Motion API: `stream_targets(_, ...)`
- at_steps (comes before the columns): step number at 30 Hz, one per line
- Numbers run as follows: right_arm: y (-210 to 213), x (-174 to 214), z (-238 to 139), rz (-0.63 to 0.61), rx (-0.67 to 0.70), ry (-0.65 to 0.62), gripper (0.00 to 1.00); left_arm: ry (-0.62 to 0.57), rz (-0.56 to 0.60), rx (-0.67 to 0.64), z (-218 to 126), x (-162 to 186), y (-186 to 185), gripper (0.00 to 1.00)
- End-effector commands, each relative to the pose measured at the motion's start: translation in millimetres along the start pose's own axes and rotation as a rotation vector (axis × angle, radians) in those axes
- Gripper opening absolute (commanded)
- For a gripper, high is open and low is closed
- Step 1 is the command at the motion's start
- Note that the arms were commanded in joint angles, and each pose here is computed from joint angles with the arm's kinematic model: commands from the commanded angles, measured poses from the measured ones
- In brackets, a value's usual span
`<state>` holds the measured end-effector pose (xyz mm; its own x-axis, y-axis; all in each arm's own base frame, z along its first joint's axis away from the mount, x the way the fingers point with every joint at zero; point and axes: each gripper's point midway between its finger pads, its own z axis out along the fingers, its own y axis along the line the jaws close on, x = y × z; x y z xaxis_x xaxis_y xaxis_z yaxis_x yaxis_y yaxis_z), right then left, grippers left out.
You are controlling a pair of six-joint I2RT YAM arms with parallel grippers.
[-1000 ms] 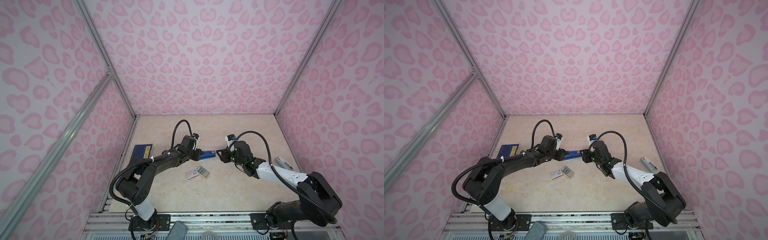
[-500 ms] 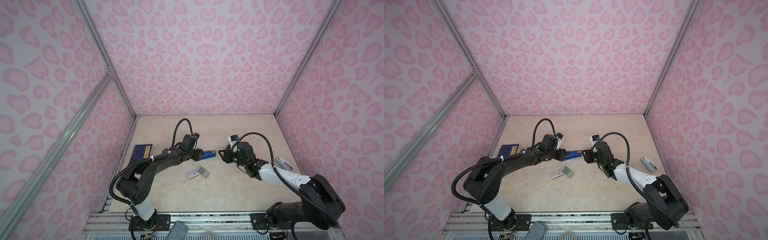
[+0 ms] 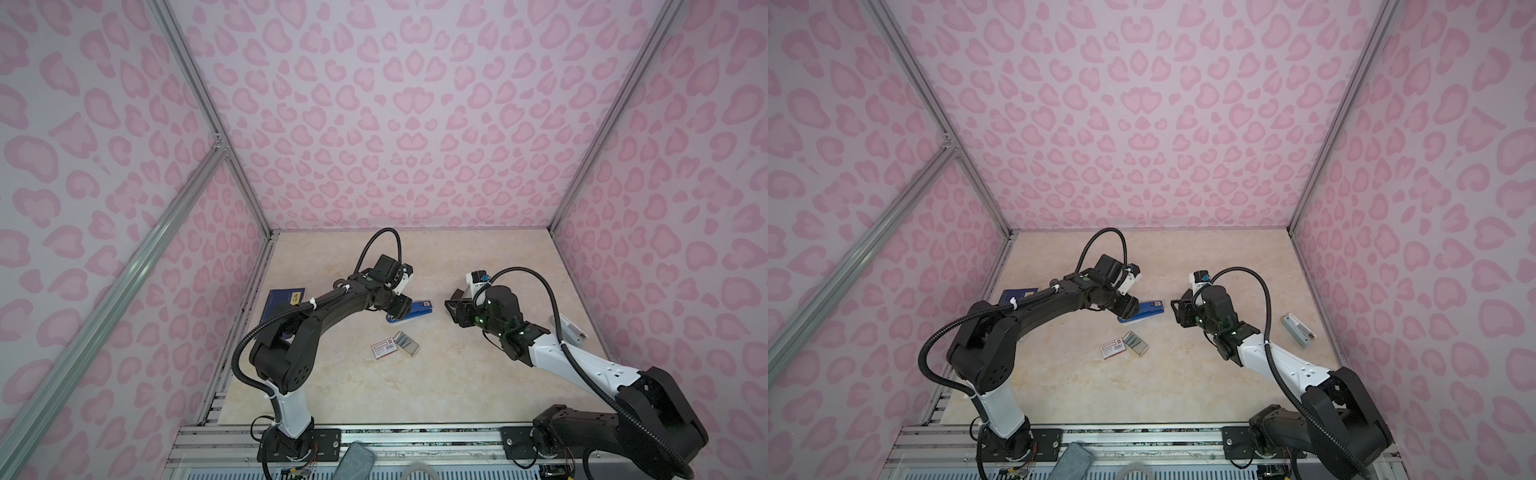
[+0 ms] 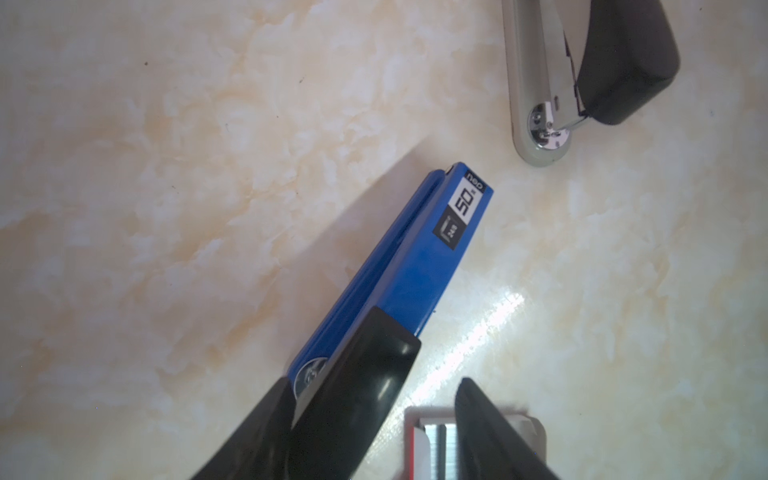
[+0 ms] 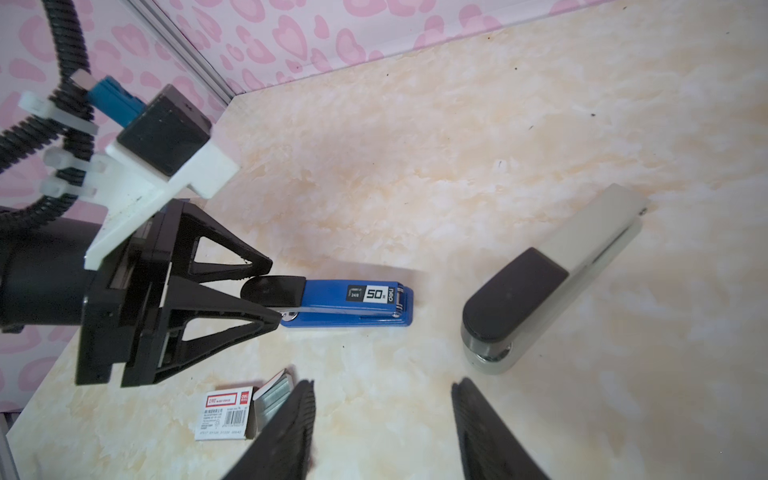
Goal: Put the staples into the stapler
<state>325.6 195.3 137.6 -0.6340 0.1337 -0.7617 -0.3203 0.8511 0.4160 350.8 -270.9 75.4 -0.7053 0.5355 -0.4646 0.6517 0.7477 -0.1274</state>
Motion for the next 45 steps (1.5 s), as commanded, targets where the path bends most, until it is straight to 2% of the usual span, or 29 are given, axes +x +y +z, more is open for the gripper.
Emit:
stream_targets(1, 0.7, 0.3, -1.6, 0.002, -0.011, -0.007, 0.56, 0.101, 0.078, -0.048, 8.7, 18.0, 2.4, 0.64)
stream_targets(6, 2.1, -1.9, -3.5, 0.003, -0.015, -0.012, 0.56, 0.139, 0.106, -0.102, 21.6, 23.3, 6.9, 0.56)
stream_targets(12, 0.4, -1.5, -6.6, 0.010, -0.010, -0.017, 0.56, 0.107, 0.077, -0.155, 22.9, 15.2, 15.7, 0.33)
stream_targets(14, -0.1, -0.1, -7.1, 0.013, -0.009, -0.018, 0.56, 0.086, 0.058, -0.210, 21.8, 1.9, 25.5, 0.25)
stream_targets(19, -2.9, 4.9, -8.4, 0.024, -0.004, -0.011, 0.56, 0.087, -0.029, -0.263, 29.2, -4.7, 49.0, 0.21)
stream_targets(24, -5.9, 9.9, -9.8, 0.031, 0.006, -0.002, 0.56, 0.055, -0.088, -0.252, 31.1, -21.8, 65.3, 0.21)
stream_targets(31, -9.7, 13.0, -10.3, 0.047, 0.023, 0.003, 0.56, 0.060, -0.098, -0.258, 44.2, -36.2, 75.2, 0.27)
stream_targets(36, -10.4, 13.0, -12.2, 0.055, 0.028, -0.001, 0.56, 0.062, -0.119, -0.269, 44.0, -36.0, 77.6, 0.51)
stream_targets(40, -11.8, 9.7, -15.3, 0.050, 0.040, -0.014, 0.58, -0.020, -0.137, -0.254, 19.4, -48.5, 70.9, 0.61)
stream_targets(45, -15.0, 2.2, -19.1, 0.032, 0.068, -0.034, 0.67, -0.113, -0.154, -0.255, -20.9, -63.5, 64.4, 0.67)
